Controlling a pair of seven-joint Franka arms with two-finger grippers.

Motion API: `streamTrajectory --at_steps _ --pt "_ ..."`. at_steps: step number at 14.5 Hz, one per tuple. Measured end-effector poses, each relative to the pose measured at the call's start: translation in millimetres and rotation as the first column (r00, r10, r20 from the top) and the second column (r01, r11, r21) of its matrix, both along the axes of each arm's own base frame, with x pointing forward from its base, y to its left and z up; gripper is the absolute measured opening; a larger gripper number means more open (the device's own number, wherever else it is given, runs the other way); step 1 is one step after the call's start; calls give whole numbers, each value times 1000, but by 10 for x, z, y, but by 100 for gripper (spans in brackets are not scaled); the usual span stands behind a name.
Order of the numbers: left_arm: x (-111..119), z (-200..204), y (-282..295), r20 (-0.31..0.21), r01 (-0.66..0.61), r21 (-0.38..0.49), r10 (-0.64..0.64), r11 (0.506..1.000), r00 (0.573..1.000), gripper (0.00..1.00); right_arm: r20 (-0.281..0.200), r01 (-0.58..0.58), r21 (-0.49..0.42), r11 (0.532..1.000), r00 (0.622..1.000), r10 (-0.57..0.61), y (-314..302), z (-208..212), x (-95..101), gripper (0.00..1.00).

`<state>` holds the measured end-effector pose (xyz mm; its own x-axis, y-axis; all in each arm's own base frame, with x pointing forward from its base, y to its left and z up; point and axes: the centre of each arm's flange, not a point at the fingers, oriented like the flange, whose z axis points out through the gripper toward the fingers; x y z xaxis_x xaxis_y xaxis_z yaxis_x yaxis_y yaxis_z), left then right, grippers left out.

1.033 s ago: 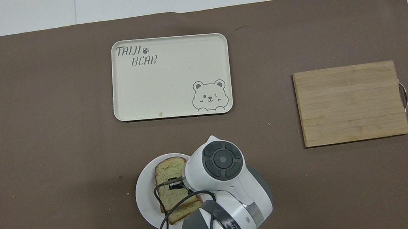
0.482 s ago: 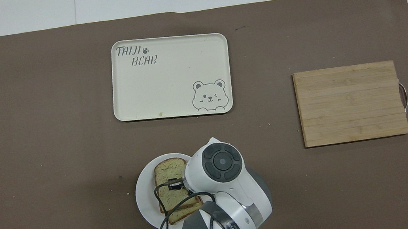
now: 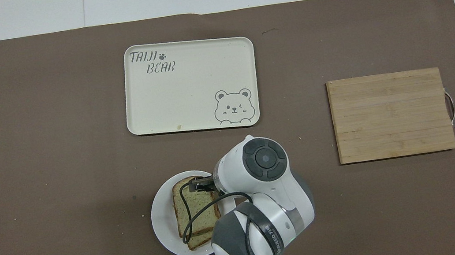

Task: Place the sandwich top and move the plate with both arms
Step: 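Lower the bread onto the egg toast and open the right gripper, then withdraw the right gripper while the left gripper reaches toward the plate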

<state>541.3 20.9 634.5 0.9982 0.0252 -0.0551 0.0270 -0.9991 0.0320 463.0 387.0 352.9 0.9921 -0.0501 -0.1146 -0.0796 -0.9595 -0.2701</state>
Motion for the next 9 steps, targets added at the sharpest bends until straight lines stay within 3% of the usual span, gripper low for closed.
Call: streamTrajectory --at_steps 5,9 --pt "2 1 -77 0 14 0 -14 1000 1000 100 49 50 -2 999 998 -50 -484 205 385 100" --pt "-71 99 -344 9 59 -2 -59 998 998 100 46 91 -23 996 995 -90 -1029 499 588 100"
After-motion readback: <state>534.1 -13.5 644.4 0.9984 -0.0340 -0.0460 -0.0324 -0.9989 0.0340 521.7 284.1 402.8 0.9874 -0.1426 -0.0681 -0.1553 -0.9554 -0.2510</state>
